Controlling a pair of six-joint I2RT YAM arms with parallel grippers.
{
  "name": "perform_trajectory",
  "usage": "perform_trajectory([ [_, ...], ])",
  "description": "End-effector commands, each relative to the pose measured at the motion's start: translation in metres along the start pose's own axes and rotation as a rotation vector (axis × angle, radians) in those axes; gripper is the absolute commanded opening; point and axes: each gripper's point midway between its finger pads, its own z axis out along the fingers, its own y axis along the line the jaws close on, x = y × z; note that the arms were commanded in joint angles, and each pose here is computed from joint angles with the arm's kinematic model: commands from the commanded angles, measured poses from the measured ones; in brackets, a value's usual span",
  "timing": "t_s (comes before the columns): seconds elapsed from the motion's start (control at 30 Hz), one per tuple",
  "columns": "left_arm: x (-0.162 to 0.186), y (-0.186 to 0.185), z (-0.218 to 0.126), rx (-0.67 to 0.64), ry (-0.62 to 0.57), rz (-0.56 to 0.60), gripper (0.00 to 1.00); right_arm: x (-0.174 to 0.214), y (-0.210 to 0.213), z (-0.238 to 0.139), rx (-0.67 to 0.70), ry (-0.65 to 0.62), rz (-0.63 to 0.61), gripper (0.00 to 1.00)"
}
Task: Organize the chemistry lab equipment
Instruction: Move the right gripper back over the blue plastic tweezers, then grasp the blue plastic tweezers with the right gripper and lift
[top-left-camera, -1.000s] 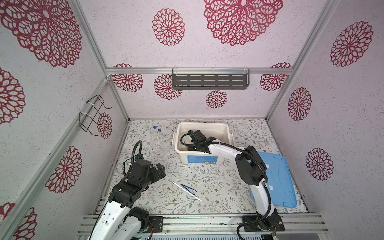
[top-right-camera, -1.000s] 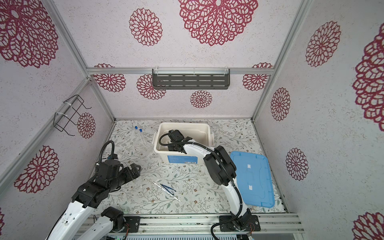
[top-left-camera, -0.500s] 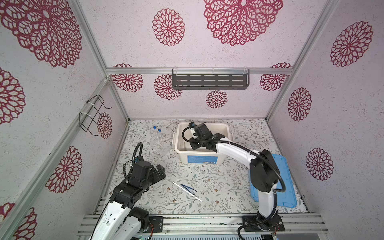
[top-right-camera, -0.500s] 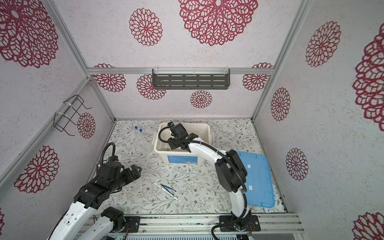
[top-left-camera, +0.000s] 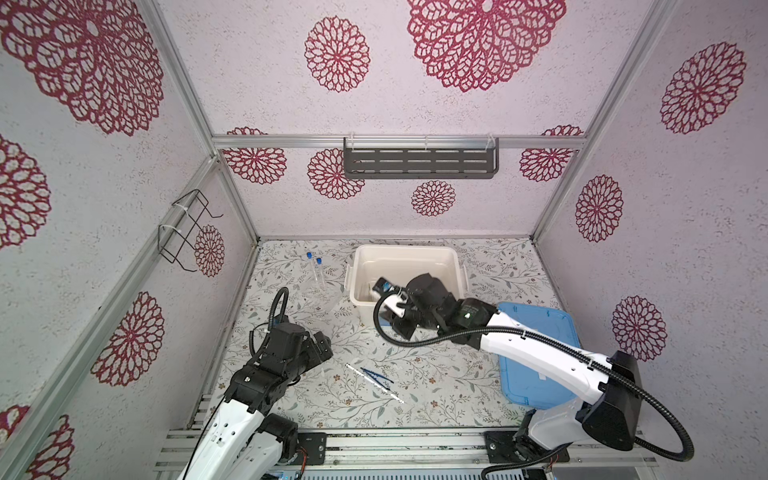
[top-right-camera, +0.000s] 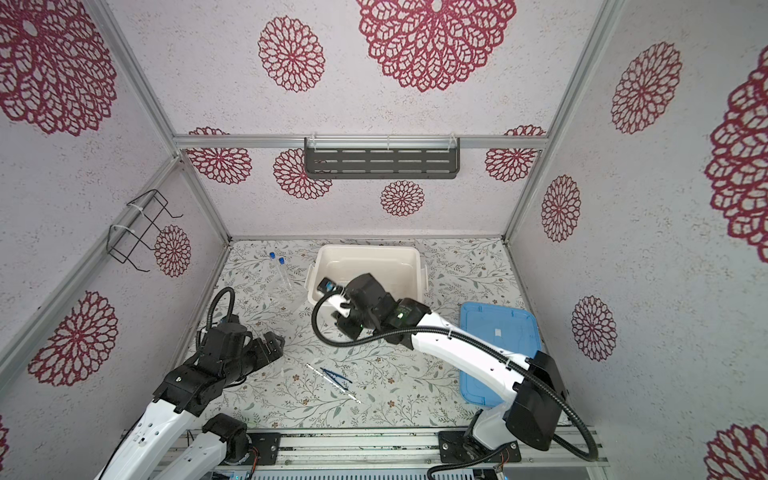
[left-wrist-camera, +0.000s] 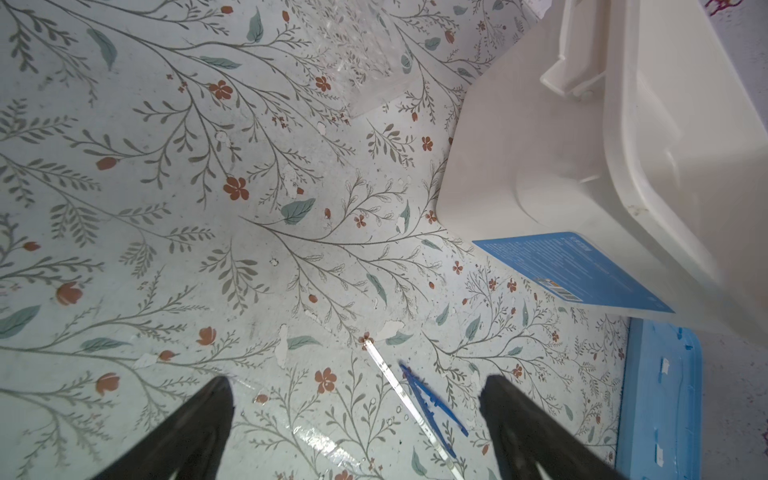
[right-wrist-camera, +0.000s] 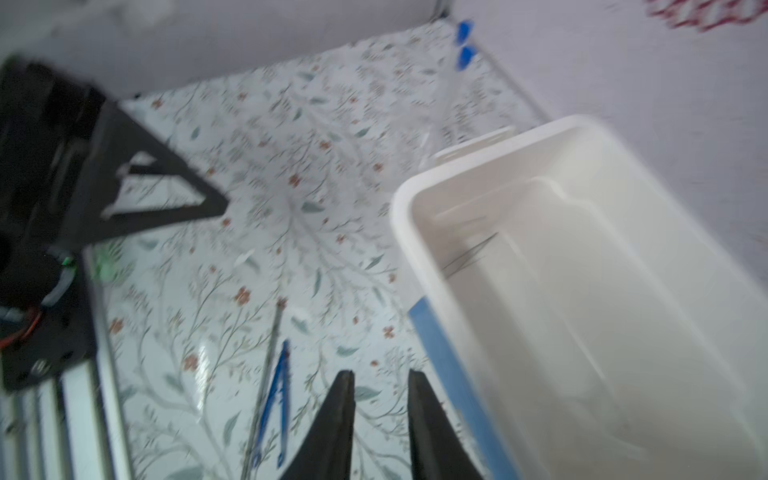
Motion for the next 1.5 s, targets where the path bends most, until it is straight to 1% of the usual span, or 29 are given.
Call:
perform_trajectory([
  [0.0, -0.01, 0.0, 0.002, -0.01, -0.041, -0.035, 0.97, 0.032, 0.029, 0.008, -0.102, 0.03, -0.064, 0.35],
  [0.03, -0.01, 0.001, 0.002, -0.012, -0.044, -0.034, 0.97, 0.045, 0.034, 0.013, -0.117, 0.046, -0.052, 0.37],
  [0.1, -0.011, 0.001, 0.002, -0.014, -0.047, -0.036, 0.97, 0.067, 0.044, 0.023, -0.165, 0.086, -0.04, 0.38],
  [0.23, -0.008, 0.003, 0.006, -0.017, -0.039, -0.046, 0.97, 0.104, 0.05, 0.043, -0.167, 0.135, -0.034, 0.38],
  [0.33, -0.007, 0.004, 0.007, -0.018, -0.032, -0.053, 0.97, 0.116, 0.053, 0.052, -0.171, 0.145, -0.034, 0.37],
  [0.43, -0.008, 0.004, 0.006, -0.019, -0.038, -0.053, 0.97, 0.13, 0.064, 0.063, -0.197, 0.191, -0.054, 0.37],
  [0.63, -0.006, 0.006, 0.007, -0.02, -0.033, -0.064, 0.97, 0.139, 0.071, 0.075, -0.199, 0.205, -0.055, 0.39],
  [0.8, -0.006, 0.007, 0.005, -0.013, -0.043, -0.072, 0.97, 0.152, 0.077, 0.083, -0.202, 0.237, -0.058, 0.38],
  [0.97, -0.005, 0.008, 0.006, -0.014, -0.038, -0.073, 0.97, 0.166, 0.077, 0.09, -0.183, 0.27, -0.048, 0.33],
  [1.23, -0.006, 0.009, 0.005, -0.01, -0.042, -0.078, 0.97, 0.182, 0.072, 0.092, -0.145, 0.299, -0.036, 0.15],
  [1.3, -0.005, 0.008, 0.005, -0.009, -0.038, -0.078, 0.98, 0.184, 0.065, 0.092, -0.09, 0.313, -0.046, 0.11],
  [1.47, -0.005, 0.006, 0.006, -0.001, -0.031, -0.077, 0.98, 0.173, 0.056, 0.088, -0.024, 0.261, -0.045, 0.05],
])
